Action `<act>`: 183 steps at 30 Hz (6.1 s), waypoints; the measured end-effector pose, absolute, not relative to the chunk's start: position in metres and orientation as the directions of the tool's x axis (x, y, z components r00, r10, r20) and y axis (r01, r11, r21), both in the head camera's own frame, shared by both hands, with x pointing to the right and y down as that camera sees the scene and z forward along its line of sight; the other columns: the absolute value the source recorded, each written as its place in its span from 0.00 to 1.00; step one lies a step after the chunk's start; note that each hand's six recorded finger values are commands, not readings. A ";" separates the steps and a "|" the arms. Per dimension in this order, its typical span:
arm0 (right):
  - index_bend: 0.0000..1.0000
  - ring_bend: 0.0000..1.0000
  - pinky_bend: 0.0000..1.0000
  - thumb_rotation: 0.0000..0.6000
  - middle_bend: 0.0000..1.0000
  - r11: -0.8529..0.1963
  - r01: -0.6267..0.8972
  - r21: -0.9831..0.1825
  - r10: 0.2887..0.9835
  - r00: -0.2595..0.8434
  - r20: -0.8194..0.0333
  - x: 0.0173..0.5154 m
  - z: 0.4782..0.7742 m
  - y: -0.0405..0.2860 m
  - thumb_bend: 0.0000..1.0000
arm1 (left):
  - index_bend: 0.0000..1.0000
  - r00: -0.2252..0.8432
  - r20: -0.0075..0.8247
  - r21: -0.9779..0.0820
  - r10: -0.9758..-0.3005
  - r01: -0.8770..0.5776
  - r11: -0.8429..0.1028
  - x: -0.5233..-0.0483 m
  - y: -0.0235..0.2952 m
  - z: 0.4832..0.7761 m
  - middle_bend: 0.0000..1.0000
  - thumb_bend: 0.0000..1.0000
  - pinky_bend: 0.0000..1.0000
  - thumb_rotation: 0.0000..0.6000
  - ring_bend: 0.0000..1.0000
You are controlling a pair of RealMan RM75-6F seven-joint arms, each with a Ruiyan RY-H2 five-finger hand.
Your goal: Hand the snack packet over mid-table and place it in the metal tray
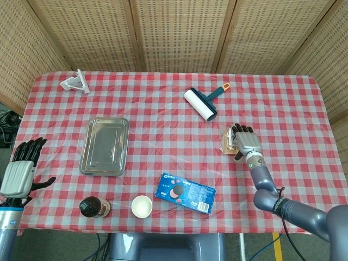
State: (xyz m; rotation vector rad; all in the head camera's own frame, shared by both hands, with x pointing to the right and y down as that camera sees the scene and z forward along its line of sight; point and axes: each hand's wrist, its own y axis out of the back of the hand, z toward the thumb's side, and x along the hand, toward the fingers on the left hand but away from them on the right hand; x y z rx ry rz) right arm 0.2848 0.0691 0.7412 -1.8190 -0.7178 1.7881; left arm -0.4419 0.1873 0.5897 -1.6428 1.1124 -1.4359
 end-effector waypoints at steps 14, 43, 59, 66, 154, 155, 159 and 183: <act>0.51 0.44 0.39 1.00 0.47 -0.678 0.042 -0.734 0.735 0.018 -0.677 0.283 0.740 0.068 0.10 | 0.00 0.029 0.407 -0.897 -0.913 -0.177 -0.405 -0.442 0.187 0.588 0.00 0.01 0.00 1.00 0.00; 0.50 0.44 0.40 1.00 0.45 -0.534 0.052 -0.844 0.830 0.224 -0.511 0.159 0.643 0.005 0.10 | 0.00 0.029 0.400 -0.895 -0.916 -0.201 -0.397 -0.445 0.185 0.584 0.00 0.01 0.00 1.00 0.00; 0.23 0.04 0.01 1.00 0.04 -0.554 0.007 -0.832 0.799 0.286 -0.529 0.070 0.658 -0.010 0.09 | 0.00 0.018 0.421 -0.881 -0.907 -0.229 -0.413 -0.453 0.180 0.587 0.00 0.01 0.00 1.00 0.00; 0.10 0.00 0.00 1.00 0.00 -0.556 -0.012 -0.831 0.796 0.279 -0.537 0.071 0.658 -0.008 0.08 | 0.00 0.016 0.422 -0.881 -0.907 -0.230 -0.414 -0.453 0.180 0.586 0.00 0.01 0.00 1.00 0.00; 0.00 0.00 0.00 1.00 0.00 -0.251 0.269 -0.930 0.966 0.013 -0.257 0.425 0.575 0.155 0.08 | 0.00 0.348 0.587 -0.776 -0.731 -0.017 -0.631 -0.204 -0.024 0.632 0.00 0.02 0.00 1.00 0.00; 0.00 0.00 0.00 1.00 0.00 -0.249 0.272 -0.929 0.967 0.012 -0.255 0.426 0.575 0.155 0.08 | 0.00 0.355 0.603 -0.763 -0.714 -0.002 -0.646 -0.194 -0.024 0.640 0.00 0.02 0.00 1.00 0.00; 0.00 0.00 0.00 1.00 0.00 -0.241 0.283 -0.928 0.969 0.010 -0.249 0.429 0.571 0.155 0.08 | 0.00 0.384 0.644 -0.732 -0.662 0.058 -0.678 -0.161 -0.021 0.661 0.00 0.02 0.00 1.00 0.00; 0.00 0.00 0.00 1.00 0.00 -0.166 0.326 -0.931 0.983 -0.026 -0.184 0.447 0.552 0.153 0.08 | 0.00 0.408 0.774 -0.626 -0.485 0.374 -0.684 -0.063 0.012 0.729 0.00 0.02 0.00 1.00 0.00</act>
